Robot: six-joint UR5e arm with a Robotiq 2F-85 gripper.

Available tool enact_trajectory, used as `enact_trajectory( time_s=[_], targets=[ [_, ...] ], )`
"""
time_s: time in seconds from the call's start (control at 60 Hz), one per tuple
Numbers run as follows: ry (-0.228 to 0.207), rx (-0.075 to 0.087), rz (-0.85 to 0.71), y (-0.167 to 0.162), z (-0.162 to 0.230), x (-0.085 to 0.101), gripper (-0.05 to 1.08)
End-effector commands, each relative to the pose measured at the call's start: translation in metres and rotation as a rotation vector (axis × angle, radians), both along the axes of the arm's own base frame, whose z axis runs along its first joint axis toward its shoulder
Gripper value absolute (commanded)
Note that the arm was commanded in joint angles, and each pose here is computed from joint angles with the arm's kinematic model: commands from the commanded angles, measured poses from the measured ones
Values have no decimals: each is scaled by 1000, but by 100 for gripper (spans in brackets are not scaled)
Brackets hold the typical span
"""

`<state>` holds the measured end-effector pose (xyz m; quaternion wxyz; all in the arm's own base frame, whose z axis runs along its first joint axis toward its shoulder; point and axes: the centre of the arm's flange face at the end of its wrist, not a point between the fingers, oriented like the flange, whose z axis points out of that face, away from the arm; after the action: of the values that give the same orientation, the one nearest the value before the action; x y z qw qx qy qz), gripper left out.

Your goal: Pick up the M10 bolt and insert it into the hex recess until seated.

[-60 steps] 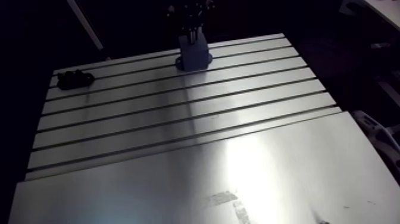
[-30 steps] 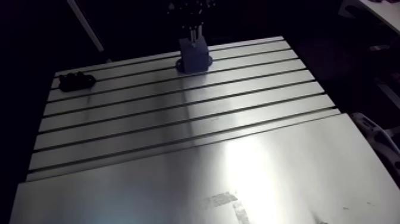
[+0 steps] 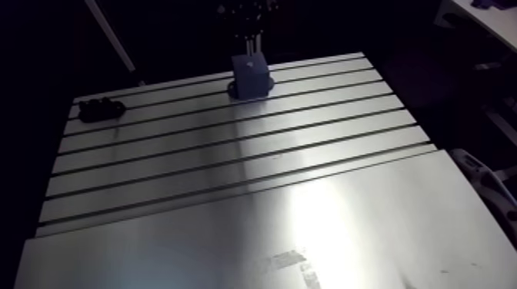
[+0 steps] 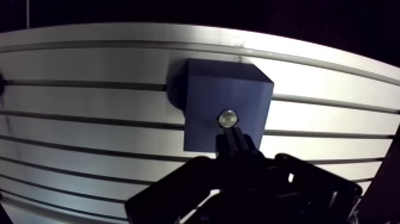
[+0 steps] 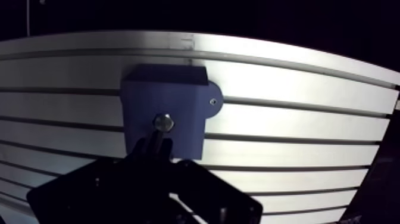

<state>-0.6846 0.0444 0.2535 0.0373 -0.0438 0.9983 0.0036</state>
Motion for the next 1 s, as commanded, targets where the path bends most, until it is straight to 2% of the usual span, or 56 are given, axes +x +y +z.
enact_trajectory(
  time_s=[0.017,0.033,0.05,0.067,0.083,0.117,0.25,0.367,0.4,0.483,0.717,0.783,0.883,1.0],
  targets=[
    [20,3,0,-1,16,1,25],
    [20,3,0,-1,16,1,25],
    [21,3,0,-2,19,2,15],
    [21,3,0,-2,19,2,15],
    [21,2,1,-3,21,3,2],
    [23,0,1,-4,25,4,1],
    [16,-6,5,-8,40,8,0],
    [-25,-8,6,-11,57,14,0],
    [-41,-8,-4,-14,74,21,0],
    [-52,-7,-10,-15,88,30,0],
    [-40,-6,-46,-26,146,61,0],
    [-22,-7,-56,-34,163,70,0],
    [28,8,-69,-55,194,85,0],
    [51,15,-72,-71,210,94,0]
  ],
)
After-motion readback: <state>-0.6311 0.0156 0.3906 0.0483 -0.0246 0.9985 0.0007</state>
